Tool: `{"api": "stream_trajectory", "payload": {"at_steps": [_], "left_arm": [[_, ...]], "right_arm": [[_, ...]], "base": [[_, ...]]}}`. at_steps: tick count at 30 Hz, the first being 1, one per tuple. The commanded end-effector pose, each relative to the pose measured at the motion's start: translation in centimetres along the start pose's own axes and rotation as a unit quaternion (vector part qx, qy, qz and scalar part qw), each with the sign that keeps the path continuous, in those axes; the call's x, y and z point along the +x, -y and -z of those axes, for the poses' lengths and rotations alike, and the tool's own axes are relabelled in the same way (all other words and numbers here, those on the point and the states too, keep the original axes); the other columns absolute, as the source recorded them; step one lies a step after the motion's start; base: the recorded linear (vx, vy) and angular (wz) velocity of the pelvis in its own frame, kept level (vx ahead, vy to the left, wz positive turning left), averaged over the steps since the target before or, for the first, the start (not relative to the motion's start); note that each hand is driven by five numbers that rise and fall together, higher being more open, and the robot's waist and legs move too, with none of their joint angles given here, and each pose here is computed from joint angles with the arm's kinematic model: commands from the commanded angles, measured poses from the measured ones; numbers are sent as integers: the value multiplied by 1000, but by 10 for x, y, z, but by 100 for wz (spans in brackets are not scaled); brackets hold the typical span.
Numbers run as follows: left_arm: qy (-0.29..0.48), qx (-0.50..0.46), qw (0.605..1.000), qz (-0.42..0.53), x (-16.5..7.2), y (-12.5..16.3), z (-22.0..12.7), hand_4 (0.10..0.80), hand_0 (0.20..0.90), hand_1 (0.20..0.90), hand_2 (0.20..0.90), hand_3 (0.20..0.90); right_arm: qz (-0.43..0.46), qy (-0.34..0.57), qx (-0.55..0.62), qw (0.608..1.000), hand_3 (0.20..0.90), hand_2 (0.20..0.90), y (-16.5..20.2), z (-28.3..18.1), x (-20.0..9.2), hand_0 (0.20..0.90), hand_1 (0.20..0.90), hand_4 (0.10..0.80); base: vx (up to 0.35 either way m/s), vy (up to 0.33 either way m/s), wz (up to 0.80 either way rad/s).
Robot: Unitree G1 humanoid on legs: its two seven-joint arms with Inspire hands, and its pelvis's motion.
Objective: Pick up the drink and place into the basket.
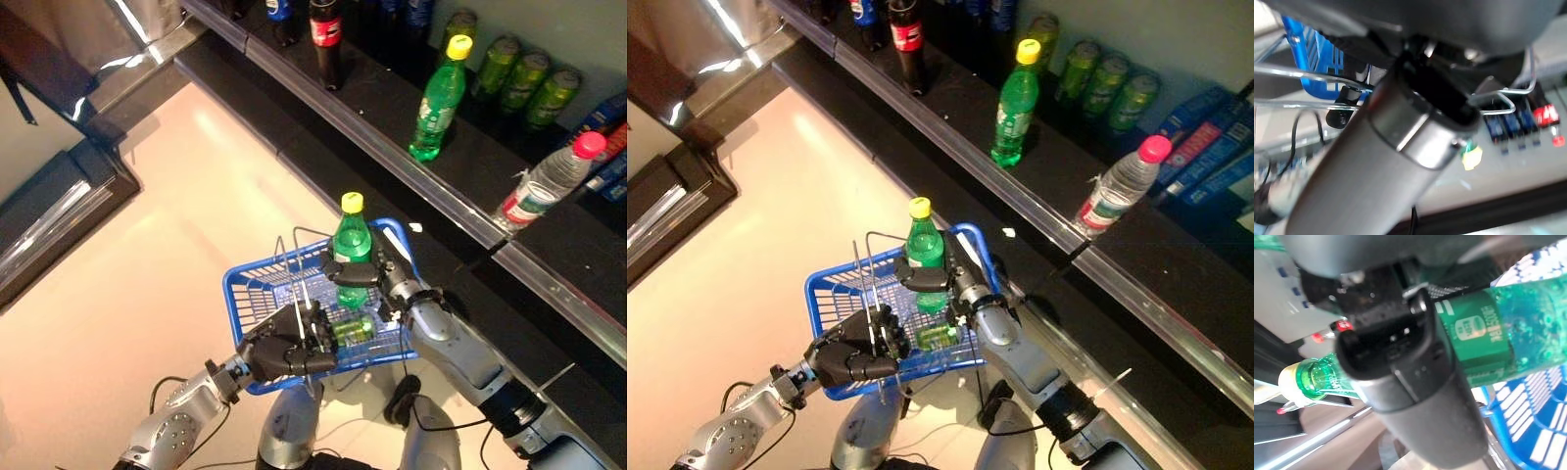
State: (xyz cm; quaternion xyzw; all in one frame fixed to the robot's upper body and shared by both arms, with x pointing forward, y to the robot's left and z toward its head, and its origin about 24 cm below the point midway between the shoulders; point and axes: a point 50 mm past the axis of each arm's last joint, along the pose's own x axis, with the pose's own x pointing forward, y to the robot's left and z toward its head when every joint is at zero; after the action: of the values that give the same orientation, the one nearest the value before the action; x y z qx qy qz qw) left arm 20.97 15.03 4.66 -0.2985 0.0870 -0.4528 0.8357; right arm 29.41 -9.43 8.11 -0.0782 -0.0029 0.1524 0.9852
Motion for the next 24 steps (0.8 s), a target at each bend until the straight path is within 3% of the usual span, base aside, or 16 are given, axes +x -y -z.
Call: {"api": "stream_trajectory", "payload": {"at_steps": [1, 14, 24], "left_arm": [[136, 72, 942, 300, 31, 82, -62, 100, 300, 300, 300, 200], [132, 50, 922, 361, 30, 94, -66, 100, 300, 300, 300, 200], [136, 53, 920, 365, 31, 95, -64, 100, 300, 300, 300, 200]], "right_arm": [[-41, 165, 12, 985, 200, 300, -40, -73, 17, 300, 300, 100], [-4, 6, -9, 1000, 200, 300, -55, 4, 31, 300, 300, 100], [2, -108, -35, 993, 200, 300, -60, 56, 14, 300, 300, 100]], "base": [[39, -44, 18], [20, -36, 14], [-10, -2, 0]]}}
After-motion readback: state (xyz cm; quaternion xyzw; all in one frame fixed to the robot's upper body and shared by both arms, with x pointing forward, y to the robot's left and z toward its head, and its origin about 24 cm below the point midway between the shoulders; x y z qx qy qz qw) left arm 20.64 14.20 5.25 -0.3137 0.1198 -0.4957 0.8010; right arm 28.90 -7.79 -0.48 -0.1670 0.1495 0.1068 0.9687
